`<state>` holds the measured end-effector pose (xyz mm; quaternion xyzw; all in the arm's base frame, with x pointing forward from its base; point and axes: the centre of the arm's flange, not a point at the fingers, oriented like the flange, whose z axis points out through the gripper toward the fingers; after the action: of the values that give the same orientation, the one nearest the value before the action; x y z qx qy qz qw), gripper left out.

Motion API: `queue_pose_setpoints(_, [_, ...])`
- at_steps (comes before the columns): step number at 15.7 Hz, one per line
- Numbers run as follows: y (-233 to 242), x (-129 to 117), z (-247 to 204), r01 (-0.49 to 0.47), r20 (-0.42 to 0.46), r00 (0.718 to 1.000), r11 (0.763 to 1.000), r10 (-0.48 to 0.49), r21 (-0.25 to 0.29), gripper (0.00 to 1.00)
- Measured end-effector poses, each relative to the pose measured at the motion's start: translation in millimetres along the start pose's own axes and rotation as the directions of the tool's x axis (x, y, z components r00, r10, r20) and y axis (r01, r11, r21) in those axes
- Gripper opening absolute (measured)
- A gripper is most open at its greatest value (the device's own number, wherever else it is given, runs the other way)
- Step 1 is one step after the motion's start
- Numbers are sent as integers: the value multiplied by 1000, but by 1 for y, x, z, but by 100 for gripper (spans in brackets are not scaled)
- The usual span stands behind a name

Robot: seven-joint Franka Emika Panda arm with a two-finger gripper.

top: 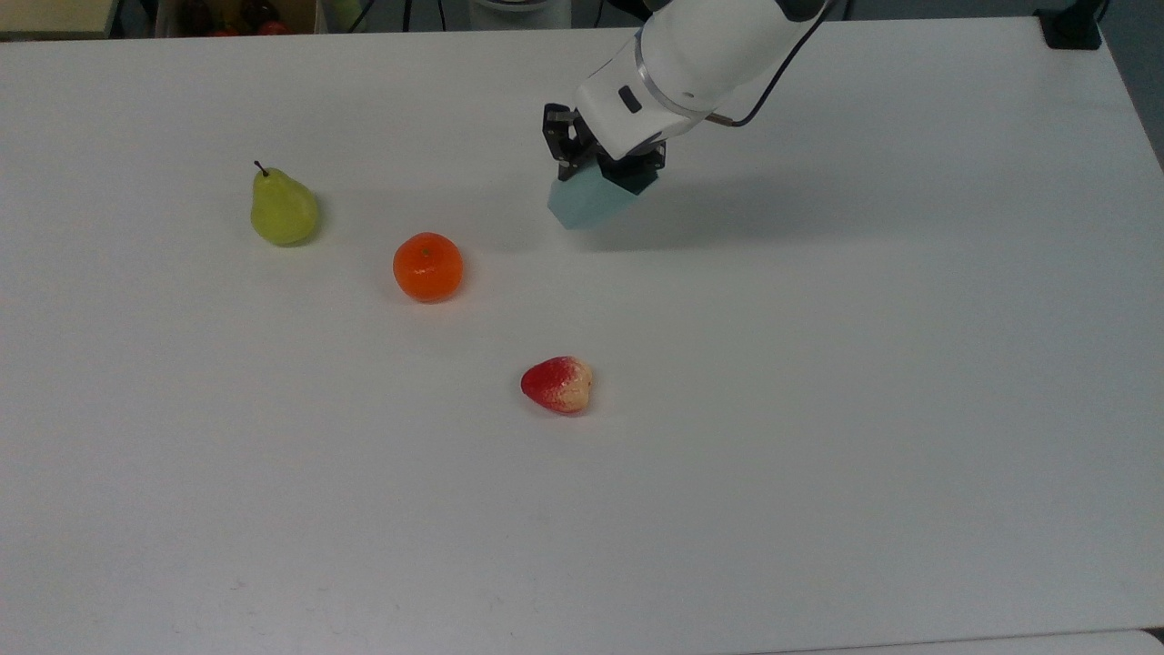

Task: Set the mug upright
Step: 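Rotate the held mug upright and set it on the table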

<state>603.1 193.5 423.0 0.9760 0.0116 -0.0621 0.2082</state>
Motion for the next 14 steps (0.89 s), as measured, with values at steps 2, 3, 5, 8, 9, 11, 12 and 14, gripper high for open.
queue_pose_setpoints(2, [4, 8, 3, 69, -16, 998, 992, -68, 109, 9])
queue_pose_setpoints(3, [7, 12, 9, 110, -21, 994, 982, -108, 156, 9])
queue_pose_setpoints(5, [14, 19, 22, 200, -51, 980, 950, -193, 238, 9])
queue_pose_setpoints(8, [21, 26, 41, 298, -85, 954, 903, -286, 309, 9])
queue_pose_setpoints(9, [20, 28, 47, 320, -93, 947, 891, -306, 321, 9])
queue_pose_setpoints(11, [15, 32, 57, 338, -105, 941, 882, -322, 328, 9])
queue_pose_setpoints(12, [12, 34, 60, 341, -109, 940, 881, -323, 328, 10])
queue_pose_setpoints(14, [8, 35, 65, 346, -106, 938, 879, -330, 329, 14])
